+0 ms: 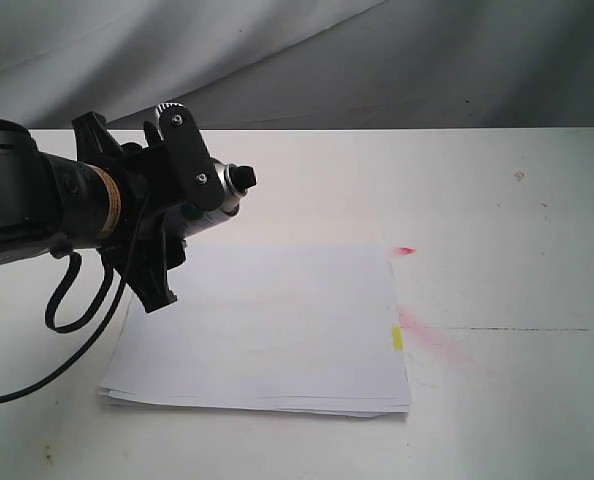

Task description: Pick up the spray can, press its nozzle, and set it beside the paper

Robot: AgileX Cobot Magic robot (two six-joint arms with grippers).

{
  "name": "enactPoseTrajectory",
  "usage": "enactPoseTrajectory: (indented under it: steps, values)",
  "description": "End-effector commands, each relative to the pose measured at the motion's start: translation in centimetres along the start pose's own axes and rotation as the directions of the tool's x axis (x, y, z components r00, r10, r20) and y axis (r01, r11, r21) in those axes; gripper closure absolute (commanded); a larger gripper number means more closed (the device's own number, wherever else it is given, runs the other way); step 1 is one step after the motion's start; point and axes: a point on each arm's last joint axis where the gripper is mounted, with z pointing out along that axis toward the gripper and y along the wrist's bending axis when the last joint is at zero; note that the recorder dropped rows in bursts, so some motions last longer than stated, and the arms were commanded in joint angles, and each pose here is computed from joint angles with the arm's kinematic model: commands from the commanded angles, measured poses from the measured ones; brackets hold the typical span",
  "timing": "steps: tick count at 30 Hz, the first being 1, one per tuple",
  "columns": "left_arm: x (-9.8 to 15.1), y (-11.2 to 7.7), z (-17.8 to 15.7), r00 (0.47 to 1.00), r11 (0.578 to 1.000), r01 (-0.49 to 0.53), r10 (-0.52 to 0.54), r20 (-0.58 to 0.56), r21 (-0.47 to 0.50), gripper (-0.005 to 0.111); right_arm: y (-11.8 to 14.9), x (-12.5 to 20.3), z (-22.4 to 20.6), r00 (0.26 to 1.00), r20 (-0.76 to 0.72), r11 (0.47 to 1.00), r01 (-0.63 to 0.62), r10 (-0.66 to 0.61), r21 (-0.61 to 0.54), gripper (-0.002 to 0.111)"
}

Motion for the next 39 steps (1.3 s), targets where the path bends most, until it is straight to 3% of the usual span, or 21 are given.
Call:
enactPoseTrajectory:
  steps: [1, 7, 11, 15, 17, 24, 29, 35, 36, 39]
  values:
    - [-0.4, 0.2, -0.3, 1.000, 1.000, -0.012, 0.013, 0.029, -0.015, 0.107, -0.1, -0.5, 0.0, 0.998, 0.056, 1.000, -0.008, 0.007, 0.016, 0.108]
    - [-0.5, 0.2, -0.3, 0.999, 1.000, -0.012, 0.013, 0.031, -0.015, 0.107, -0.6, -1.8, -0.2, 0.930, 0.215, 0.952, -0.306, 0.298, 0.000, 0.108]
    - [-0.5, 0.2, -0.3, 1.000, 1.000, -0.005, 0.006, 0.030, -0.013, 0.107, -0.9, -2.1, -0.3, 0.842, 0.252, 0.873, -0.487, 0.476, -0.022, 0.108]
    - [-0.5, 0.2, -0.3, 1.000, 1.000, -0.005, 0.006, 0.030, -0.013, 0.107, -1.0, -1.8, -0.2, 0.703, 0.226, 0.730, -0.681, 0.674, -0.056, 0.108]
    - [-0.5, 0.2, -0.3, 1.000, 1.000, -0.005, 0.006, 0.030, -0.013, 0.107, -1.0, -2.0, -0.3, 0.679, 0.221, 0.706, -0.705, 0.700, -0.067, 0.108]
    - [-0.5, 0.2, -0.3, 1.000, 1.000, -0.003, 0.004, 0.030, -0.013, 0.107, -1.4, -6.8, -1.5, 0.663, 0.313, 0.724, -0.675, 0.680, -0.142, 0.108]
    - [-0.5, 0.2, -0.3, 1.000, 1.000, -0.003, 0.004, 0.030, -0.013, 0.107, -1.2, -11.9, -0.2, 0.774, 0.229, 0.806, -0.575, 0.591, -0.138, 0.108]
    - [-0.5, 0.2, -0.3, 1.000, 1.000, -0.003, 0.004, 0.030, -0.013, 0.107, -0.5, -17.8, 5.6, 0.865, -0.030, 0.853, -0.499, 0.501, -0.150, 0.108]
    - [-0.5, 0.2, -0.3, 1.000, 1.000, -0.003, 0.004, 0.030, -0.013, 0.107, -0.5, -19.7, 8.4, 0.906, -0.091, 0.893, -0.424, 0.414, -0.152, 0.108]
    - [-0.5, 0.2, -0.3, 1.000, 1.000, -0.003, 0.004, 0.030, -0.013, 0.107, -0.6, -22.4, 13.9, 0.952, -0.168, 0.939, -0.288, 0.257, -0.191, 0.108]
